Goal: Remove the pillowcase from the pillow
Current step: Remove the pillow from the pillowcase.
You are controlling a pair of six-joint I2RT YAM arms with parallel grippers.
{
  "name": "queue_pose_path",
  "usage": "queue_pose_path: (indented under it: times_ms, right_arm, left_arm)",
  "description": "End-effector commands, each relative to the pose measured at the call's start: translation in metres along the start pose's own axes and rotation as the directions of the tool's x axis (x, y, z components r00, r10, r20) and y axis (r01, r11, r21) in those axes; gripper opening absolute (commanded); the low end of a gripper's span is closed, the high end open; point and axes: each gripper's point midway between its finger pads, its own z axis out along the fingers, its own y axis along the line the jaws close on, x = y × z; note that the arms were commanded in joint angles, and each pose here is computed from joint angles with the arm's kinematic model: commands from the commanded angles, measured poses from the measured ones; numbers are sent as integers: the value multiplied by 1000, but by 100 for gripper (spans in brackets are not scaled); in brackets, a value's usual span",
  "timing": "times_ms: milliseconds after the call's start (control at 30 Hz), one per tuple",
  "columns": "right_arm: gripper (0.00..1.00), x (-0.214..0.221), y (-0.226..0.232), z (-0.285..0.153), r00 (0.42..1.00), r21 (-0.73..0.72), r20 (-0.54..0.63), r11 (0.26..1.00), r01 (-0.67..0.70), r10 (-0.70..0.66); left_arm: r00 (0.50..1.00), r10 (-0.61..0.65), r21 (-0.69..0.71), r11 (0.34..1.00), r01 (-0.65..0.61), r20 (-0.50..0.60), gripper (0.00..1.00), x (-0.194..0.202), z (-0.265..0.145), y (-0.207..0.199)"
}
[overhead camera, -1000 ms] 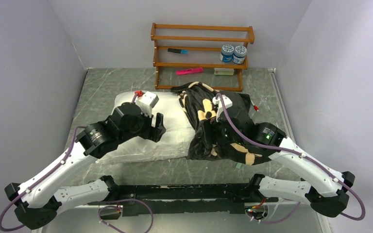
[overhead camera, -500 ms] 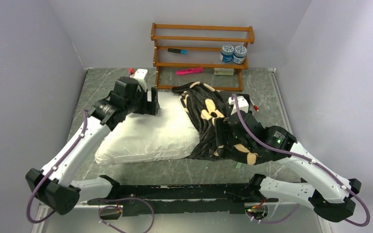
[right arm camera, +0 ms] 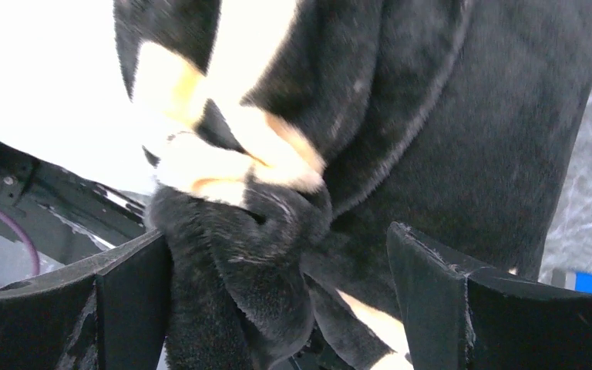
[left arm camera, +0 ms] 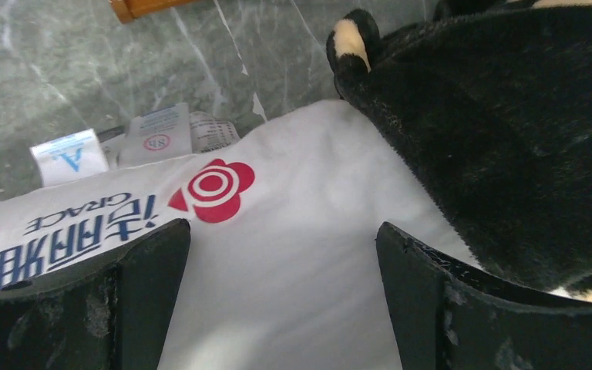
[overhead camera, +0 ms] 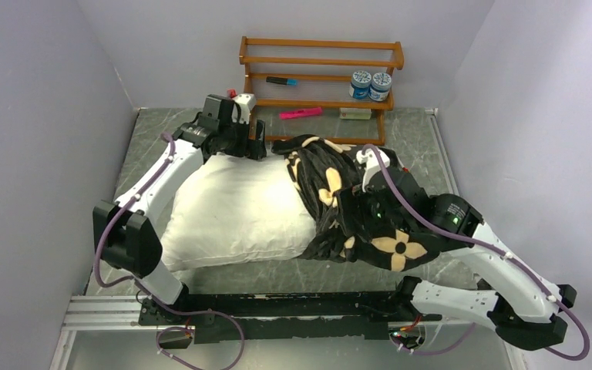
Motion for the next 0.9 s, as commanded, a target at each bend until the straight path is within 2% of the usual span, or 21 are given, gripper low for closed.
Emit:
queue_pose_path:
  times_ms: [0, 200, 367, 667, 867]
  right_arm:
    - [100, -52, 18, -9, 993, -61, 115, 997, 44, -37]
    - [100, -88, 37, 10, 987, -47, 76, 988, 147, -144]
    - [100, -114, 54, 26, 975, -83, 123, 977, 194, -183]
    - [100, -146, 78, 98, 953, -101, 131, 952, 288, -274]
    - [100, -144, 65, 149, 956, -88, 41, 953, 292, -289]
  left_arm:
    - [998, 59, 100, 993, -59, 7, 95, -7, 1, -15]
    - [997, 61, 150, 987, -53, -46, 95, 21, -7, -21]
    - [996, 53, 176, 984, -39, -77, 95, 43, -25, -25]
    - [993, 26, 223, 975, 1, -117, 95, 78, -48, -34]
    - [991, 24, 232, 973, 7, -134, 95, 92, -59, -36]
